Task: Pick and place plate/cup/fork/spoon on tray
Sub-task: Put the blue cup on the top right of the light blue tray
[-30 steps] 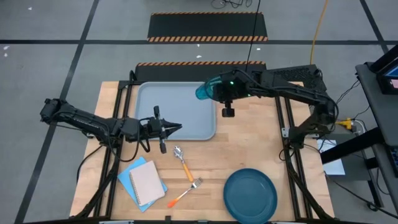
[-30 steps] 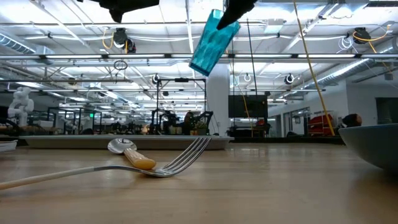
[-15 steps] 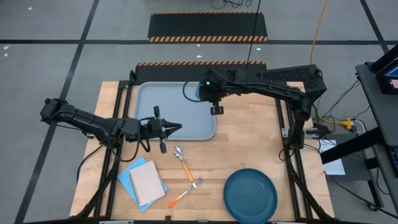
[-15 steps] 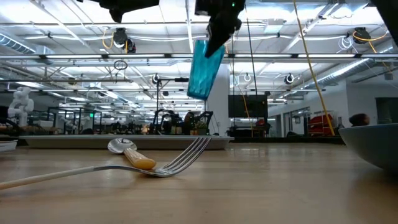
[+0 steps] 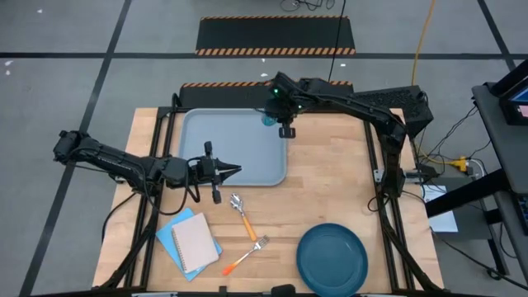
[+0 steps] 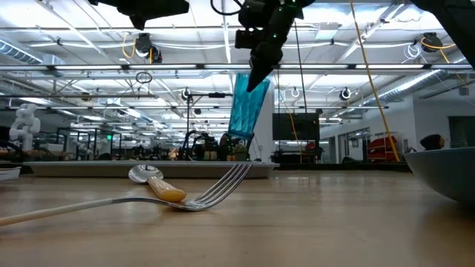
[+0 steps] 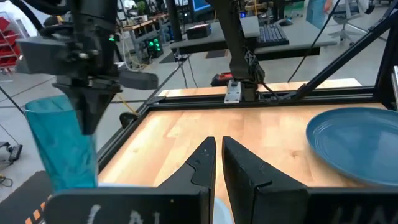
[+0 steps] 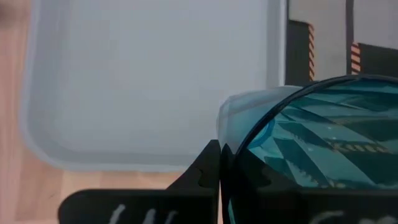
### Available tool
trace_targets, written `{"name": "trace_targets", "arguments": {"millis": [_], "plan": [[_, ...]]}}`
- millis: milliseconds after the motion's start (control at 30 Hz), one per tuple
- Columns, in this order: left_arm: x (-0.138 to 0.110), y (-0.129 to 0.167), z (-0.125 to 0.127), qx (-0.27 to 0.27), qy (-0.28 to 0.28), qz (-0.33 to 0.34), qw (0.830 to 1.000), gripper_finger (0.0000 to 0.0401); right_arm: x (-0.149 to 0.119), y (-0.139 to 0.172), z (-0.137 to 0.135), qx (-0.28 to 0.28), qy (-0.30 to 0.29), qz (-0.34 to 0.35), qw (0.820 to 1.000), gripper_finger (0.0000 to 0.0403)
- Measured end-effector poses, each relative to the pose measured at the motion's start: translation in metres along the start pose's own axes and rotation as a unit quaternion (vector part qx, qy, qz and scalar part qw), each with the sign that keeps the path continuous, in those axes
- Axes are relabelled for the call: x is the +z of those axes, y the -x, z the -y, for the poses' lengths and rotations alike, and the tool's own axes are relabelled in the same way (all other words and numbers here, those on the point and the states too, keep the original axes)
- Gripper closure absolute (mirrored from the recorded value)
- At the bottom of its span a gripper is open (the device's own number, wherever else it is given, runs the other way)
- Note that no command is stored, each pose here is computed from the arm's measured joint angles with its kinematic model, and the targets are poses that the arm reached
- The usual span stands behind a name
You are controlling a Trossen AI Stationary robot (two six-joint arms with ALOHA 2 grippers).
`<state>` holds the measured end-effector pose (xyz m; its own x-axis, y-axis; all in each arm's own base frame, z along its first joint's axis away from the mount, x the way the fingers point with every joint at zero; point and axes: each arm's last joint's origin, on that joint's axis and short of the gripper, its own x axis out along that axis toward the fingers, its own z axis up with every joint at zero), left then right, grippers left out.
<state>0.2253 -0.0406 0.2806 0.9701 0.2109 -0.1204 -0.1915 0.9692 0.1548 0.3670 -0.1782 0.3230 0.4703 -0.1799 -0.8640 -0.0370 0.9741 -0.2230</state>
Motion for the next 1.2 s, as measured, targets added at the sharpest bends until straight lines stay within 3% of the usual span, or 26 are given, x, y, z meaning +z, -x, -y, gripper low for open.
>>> {"name": "trace_targets", "arguments": {"millis": [567, 1200], "plan": [[0.000, 0.000, 0.000, 0.002, 0.000, 0.000, 1.000, 0.0368, -0.034, -0.028, 0.027, 0.011, -0.044, -0.002, 0.999, 0.0388], [0.000, 0.000, 0.000, 0.002, -0.009, 0.000, 1.000, 0.0368, -0.042, -0.048, 0.027, 0.008, -0.029, 0.020, 0.999, 0.0387]]}}
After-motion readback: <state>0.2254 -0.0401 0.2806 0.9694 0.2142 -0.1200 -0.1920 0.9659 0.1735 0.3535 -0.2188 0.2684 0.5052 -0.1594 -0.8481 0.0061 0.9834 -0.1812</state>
